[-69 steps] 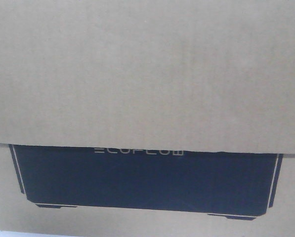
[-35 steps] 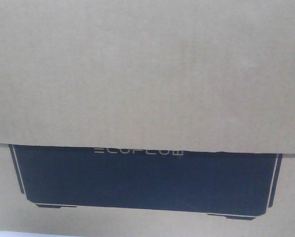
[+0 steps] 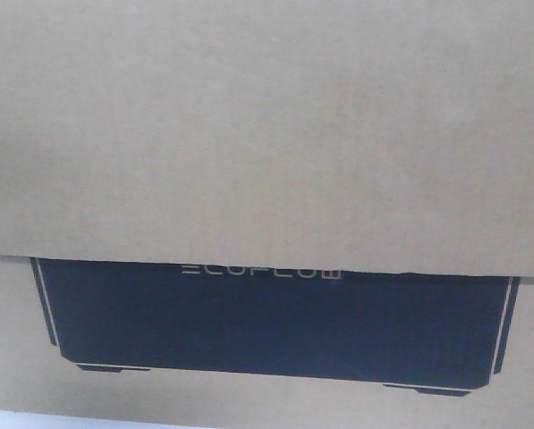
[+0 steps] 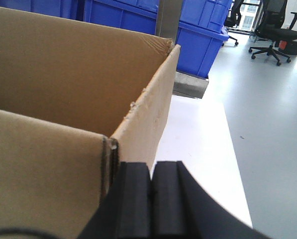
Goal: Grab box from left shelf to table start
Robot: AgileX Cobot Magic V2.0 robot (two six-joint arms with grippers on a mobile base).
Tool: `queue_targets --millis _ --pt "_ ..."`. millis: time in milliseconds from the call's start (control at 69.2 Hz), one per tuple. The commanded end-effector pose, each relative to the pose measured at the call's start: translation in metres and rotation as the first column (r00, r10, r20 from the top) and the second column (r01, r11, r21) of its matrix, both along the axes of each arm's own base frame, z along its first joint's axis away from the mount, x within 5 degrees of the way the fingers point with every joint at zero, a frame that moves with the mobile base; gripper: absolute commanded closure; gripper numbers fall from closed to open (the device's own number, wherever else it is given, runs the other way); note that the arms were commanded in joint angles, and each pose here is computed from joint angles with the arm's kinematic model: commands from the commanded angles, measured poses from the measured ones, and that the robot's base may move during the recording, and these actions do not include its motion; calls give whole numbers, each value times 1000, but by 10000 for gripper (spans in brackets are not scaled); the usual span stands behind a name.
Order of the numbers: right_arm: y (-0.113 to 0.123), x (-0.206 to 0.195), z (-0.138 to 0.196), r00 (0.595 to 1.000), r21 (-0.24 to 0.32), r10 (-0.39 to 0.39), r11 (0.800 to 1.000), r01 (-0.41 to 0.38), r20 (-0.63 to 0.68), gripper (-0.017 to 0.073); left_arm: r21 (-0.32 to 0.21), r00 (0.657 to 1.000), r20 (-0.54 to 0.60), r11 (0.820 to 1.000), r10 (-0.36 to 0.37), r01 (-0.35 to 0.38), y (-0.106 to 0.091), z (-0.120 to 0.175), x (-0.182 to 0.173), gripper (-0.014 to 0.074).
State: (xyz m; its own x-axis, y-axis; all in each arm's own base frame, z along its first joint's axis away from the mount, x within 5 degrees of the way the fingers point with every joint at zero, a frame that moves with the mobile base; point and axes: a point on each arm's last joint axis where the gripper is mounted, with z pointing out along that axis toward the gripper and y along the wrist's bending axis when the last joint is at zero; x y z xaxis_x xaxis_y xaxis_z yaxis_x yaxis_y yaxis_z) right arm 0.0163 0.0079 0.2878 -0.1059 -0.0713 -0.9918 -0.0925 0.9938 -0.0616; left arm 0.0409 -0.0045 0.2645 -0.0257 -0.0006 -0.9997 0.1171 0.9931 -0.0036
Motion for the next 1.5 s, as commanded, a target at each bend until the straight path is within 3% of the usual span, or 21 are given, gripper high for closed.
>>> queue_targets --millis 0,173,202,1098,1184,1228,1401,1488 --pt "-1 0 15 995 2 -14 1000 14 101 502 -21 994 108 999 28 -26 0 -3 6 684" --pt "-1 0 15 995 2 -14 1000 14 101 502 -29 984 172 999 34 -29 0 -53 14 684" --pt "-1 0 15 995 2 -14 1000 14 101 502 -24 993 115 999 33 -30 0 -59 14 684" --pt "-1 0 15 995 2 -14 1000 14 101 502 -21 996 89 999 32 -31 0 -61 14 684" --pt "-3 1 16 993 -32 -28 999 32 113 502 -21 996 89 999 32 -31 0 -61 14 684" --pt "-3 2 16 991 -24 -32 999 35 129 502 -21 996 89 999 32 -31 0 -61 14 684" --pt "-7 18 -8 982 121 -88 990 68 169 502 -21 996 89 999 32 -31 0 -61 14 684" --pt "-8 25 -31 982 140 -104 987 82 158 502 -21 996 89 999 32 -31 0 -61 14 684"
